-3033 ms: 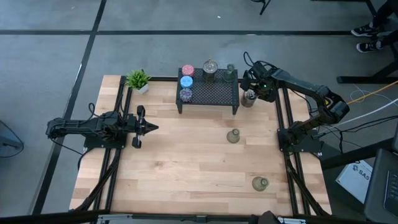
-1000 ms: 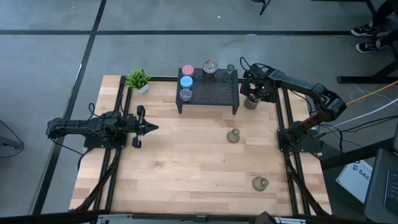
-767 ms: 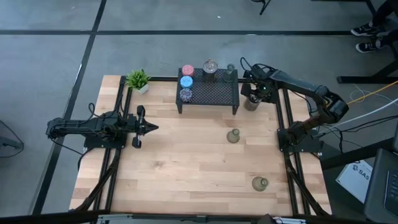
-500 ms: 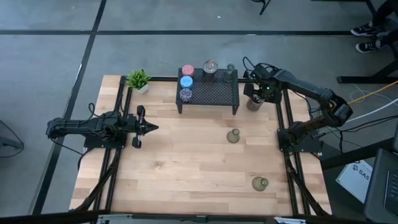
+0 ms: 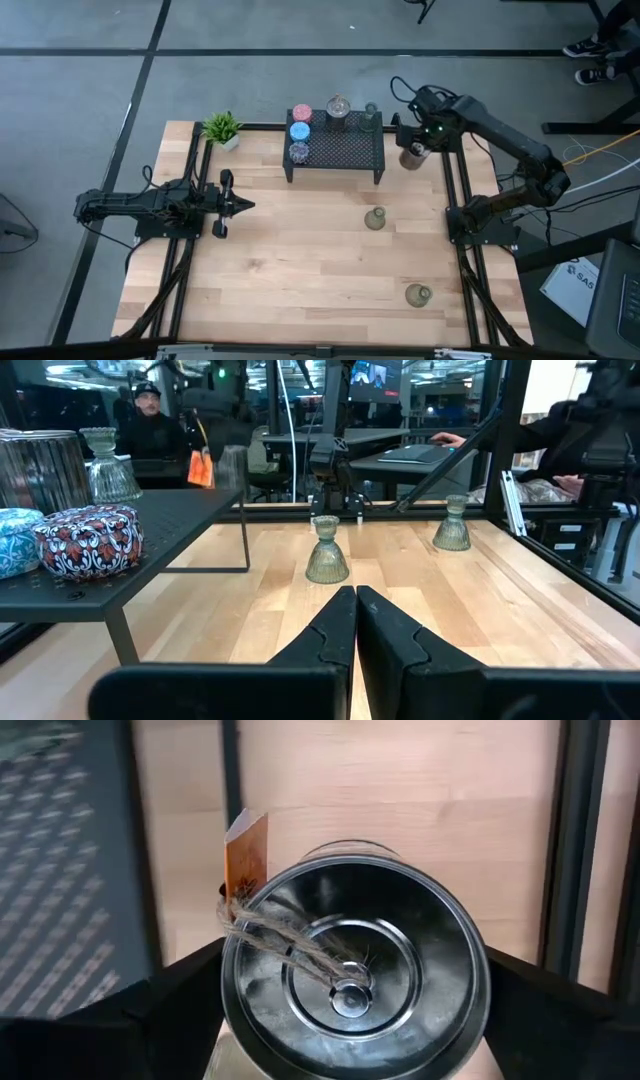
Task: Pick & Place candle stick holders
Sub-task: Put the silver scented candle on the shelf
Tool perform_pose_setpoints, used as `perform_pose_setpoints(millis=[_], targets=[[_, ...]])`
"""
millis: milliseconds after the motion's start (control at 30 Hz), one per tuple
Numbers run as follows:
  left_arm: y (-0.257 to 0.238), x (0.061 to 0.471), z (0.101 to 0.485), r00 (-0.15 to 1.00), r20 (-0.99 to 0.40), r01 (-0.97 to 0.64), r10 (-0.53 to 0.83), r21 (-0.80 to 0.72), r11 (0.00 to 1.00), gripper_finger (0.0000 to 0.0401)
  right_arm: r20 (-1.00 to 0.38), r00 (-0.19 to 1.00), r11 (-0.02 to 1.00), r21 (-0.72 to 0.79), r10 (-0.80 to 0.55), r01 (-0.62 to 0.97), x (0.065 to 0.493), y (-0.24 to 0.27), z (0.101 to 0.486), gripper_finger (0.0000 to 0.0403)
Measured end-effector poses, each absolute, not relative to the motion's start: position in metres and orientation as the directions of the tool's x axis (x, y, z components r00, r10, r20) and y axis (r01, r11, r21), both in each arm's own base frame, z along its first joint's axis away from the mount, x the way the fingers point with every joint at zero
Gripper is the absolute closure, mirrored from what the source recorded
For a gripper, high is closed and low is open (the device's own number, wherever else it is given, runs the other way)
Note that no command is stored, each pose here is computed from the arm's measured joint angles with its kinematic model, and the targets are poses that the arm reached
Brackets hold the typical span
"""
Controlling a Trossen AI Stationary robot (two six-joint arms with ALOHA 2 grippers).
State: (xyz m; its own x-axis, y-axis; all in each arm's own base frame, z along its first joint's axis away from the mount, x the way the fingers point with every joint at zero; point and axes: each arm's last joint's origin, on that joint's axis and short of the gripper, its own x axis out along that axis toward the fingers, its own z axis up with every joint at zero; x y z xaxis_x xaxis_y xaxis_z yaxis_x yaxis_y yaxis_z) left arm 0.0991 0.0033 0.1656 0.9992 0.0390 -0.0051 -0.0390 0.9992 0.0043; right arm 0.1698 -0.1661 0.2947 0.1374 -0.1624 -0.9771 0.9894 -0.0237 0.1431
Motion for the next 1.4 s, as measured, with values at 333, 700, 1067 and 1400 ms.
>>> perform_pose_setpoints(millis=[333, 700, 1067, 1400], targets=[[0.003, 0.099, 0.166, 0.999, -0.005, -0.039, 0.039, 0.004, 0.999, 0.0395, -0.964, 0.206, 0.142, 0.183, -0.17, 0.973, 0.178, -0.152, 0.341, 0.0039], [0.003, 0.099, 0.166, 0.999, -0.005, -0.039, 0.039, 0.004, 0.999, 0.0395, -0.934, 0.302, 0.358, 0.22, -0.19, 0.907, 0.204, -0.144, 0.376, 0.0039], [0.003, 0.099, 0.166, 0.999, -0.005, -0.039, 0.039, 0.004, 0.999, 0.0394, -0.933, 0.322, 0.48, 0.213, -0.158, 0.851, 0.251, -0.149, 0.379, 0.0039], [0.003, 0.099, 0.166, 0.999, -0.005, -0.039, 0.039, 0.004, 0.999, 0.0395, -0.94, 0.314, 0.543, 0.197, -0.132, 0.817, 0.294, -0.154, 0.352, 0.0039]])
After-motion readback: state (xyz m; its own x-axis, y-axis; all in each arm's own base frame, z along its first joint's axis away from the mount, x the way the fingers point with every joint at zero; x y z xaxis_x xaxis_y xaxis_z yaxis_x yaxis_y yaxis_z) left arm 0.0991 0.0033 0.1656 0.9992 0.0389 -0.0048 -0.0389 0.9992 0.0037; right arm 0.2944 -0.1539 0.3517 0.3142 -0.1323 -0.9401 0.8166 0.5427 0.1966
